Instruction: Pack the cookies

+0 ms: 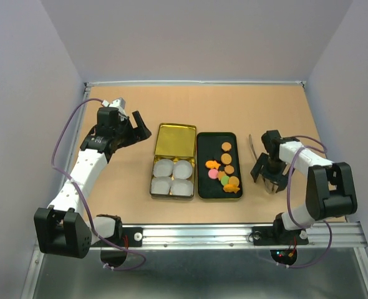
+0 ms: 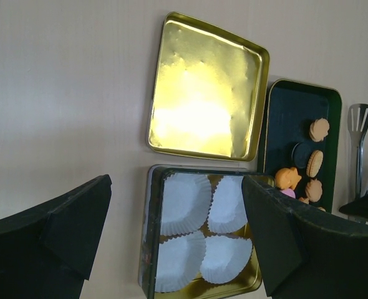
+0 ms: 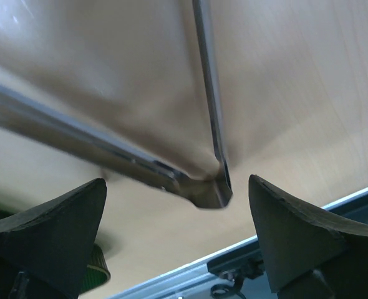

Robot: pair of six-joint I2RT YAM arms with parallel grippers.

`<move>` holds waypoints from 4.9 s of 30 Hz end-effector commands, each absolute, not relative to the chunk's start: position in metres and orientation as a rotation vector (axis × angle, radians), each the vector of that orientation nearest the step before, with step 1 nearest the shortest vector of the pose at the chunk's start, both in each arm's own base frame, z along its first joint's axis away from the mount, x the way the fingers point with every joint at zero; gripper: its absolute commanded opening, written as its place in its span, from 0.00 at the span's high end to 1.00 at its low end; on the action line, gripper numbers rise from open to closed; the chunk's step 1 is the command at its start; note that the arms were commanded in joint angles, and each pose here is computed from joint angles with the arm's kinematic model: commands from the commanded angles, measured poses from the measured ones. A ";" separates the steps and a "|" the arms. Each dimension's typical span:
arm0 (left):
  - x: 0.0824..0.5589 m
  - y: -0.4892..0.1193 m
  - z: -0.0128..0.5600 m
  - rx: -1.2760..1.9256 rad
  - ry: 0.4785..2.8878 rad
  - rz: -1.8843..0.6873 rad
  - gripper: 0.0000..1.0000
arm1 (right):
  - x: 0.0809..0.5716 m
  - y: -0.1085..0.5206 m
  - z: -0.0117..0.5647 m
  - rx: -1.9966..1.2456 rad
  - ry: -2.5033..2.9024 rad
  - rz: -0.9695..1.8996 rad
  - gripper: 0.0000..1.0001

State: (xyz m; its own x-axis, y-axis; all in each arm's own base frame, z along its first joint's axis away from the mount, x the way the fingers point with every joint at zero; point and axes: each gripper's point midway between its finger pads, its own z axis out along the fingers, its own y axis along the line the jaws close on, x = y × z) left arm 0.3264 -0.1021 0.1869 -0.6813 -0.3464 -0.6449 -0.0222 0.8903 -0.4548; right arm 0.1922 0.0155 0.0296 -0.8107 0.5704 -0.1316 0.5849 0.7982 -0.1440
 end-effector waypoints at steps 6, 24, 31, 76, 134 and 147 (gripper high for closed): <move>0.323 -0.095 0.199 -0.253 2.234 -0.486 0.03 | 0.218 0.009 -0.004 0.965 2.853 -0.238 0.00; 0.323 -0.092 0.211 -0.308 2.237 -0.481 0.03 | 0.298 -0.031 -0.022 0.752 2.816 -0.308 0.00; 0.324 -0.090 0.211 -0.315 2.251 -0.459 0.03 | 0.319 -0.016 -0.018 0.695 2.801 -0.165 0.11; 0.310 -0.094 0.215 -0.292 2.313 -0.423 0.04 | 0.341 0.014 -0.040 0.382 2.802 -0.230 0.33; 0.375 -0.343 0.341 0.224 2.043 -1.112 0.04 | 0.338 0.269 0.316 -0.151 2.389 1.356 0.99; 0.399 -0.341 0.312 0.071 2.192 -0.993 0.10 | 0.337 0.267 0.331 -0.160 2.307 1.332 0.99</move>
